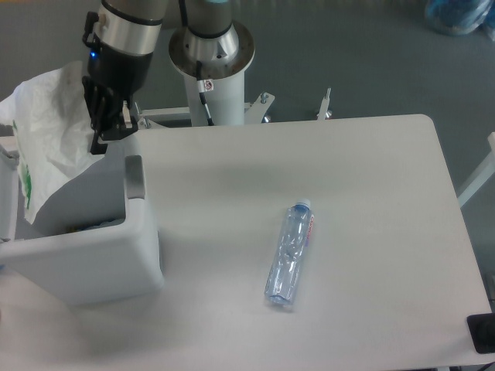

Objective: Place the trash in the trash can
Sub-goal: 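Lower the bag into the bin and open the gripper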

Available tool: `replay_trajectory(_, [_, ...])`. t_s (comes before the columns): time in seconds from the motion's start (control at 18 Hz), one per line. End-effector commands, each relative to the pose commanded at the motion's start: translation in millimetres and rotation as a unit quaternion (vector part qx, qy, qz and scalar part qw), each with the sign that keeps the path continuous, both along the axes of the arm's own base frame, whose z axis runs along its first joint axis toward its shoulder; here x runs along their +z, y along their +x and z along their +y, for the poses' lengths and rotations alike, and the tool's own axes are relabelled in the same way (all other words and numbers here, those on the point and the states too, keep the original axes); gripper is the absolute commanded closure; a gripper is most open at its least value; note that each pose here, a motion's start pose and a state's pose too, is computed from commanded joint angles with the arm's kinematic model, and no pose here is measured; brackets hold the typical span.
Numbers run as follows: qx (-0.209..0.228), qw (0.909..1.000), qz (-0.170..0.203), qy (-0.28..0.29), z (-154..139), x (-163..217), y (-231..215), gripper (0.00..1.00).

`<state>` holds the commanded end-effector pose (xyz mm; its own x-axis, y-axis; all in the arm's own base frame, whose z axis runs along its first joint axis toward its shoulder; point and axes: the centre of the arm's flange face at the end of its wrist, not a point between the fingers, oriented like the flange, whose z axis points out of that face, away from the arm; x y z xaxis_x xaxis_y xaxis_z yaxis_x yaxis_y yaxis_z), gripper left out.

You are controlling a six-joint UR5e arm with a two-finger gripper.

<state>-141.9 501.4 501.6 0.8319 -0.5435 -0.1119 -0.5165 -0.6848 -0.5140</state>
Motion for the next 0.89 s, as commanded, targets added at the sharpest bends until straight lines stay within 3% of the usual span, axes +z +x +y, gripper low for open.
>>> replay_trajectory(0.44, [0.005,0.9997,0.015,-0.017,-3.7,-5.6,-0.6,1.00])
replay_trajectory(0.61, [0.007,0.9998,0.011,-0.017,2.1,-7.2,-4.2,0.95])
replay_trajectory(0.67, [0.006,0.9998,0.011,-0.016,2.8,-6.3,-4.4,0.89])
replay_trajectory(0.89, [0.021,0.9997,0.004,-0.015,4.0,-2.2,-5.1,0.86])
